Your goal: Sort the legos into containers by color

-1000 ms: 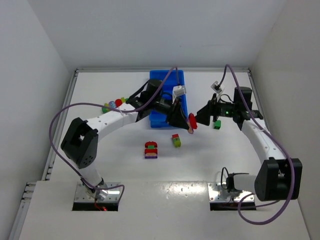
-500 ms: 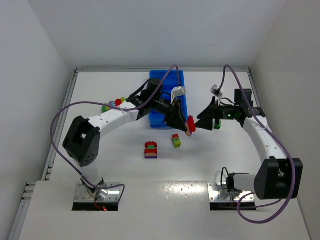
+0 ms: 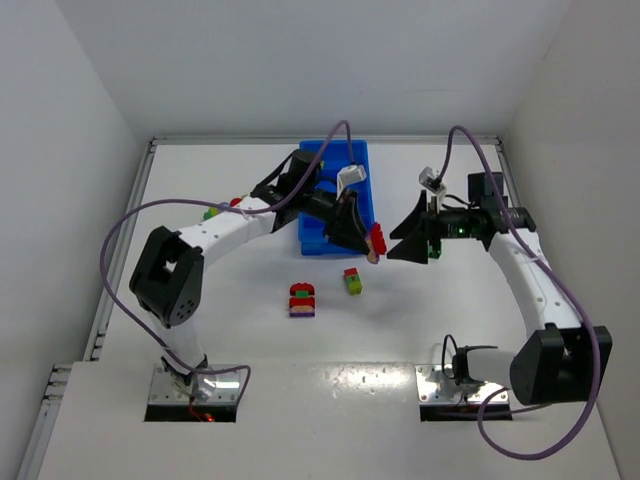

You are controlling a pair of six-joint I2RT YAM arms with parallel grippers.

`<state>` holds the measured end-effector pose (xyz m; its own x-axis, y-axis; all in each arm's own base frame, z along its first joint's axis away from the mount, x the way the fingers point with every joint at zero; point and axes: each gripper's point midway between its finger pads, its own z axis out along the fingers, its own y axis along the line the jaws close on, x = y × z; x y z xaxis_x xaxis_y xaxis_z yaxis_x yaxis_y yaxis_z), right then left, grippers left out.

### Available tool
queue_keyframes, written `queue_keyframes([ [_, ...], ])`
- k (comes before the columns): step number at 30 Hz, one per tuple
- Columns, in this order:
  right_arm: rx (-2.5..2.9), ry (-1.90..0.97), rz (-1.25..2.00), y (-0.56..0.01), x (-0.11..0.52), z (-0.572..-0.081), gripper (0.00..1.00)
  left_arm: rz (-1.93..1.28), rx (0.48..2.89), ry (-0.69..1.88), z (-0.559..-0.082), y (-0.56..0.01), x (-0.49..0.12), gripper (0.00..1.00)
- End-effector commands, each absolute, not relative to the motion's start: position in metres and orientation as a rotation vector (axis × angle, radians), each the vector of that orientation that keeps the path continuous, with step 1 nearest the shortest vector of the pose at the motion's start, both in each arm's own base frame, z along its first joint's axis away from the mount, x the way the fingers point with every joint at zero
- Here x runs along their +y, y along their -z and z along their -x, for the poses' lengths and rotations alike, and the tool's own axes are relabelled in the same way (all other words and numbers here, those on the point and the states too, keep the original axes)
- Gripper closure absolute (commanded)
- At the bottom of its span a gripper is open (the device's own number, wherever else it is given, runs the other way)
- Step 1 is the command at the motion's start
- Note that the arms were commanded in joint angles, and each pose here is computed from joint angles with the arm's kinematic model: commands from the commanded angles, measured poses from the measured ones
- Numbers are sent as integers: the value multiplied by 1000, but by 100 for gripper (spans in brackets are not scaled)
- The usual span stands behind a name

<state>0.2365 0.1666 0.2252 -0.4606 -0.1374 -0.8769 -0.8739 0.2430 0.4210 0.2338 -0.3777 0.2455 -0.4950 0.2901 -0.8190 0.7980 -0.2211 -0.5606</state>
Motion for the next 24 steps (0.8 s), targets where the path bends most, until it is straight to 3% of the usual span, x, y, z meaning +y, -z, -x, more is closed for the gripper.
queue_keyframes([
  [1,1684,-1340,1000,-244,177,-238,27,-1377,1521,1787,-228,-263,-387,87],
  [9,1673,-1429,1029,-247,191,-243,35,-1413,1492,1805,-220,-263,-393,87],
  [15,1659,-1502,1048,-249,203,-242,60,-1409,1501,1796,-221,-262,-393,87],
  [20,1661,-1528,1030,-254,204,-242,97,-1400,1519,1772,-223,-255,-394,87],
  [24,1658,-1530,1013,-260,201,-241,100,-1382,1543,1727,-221,-247,-385,87],
])
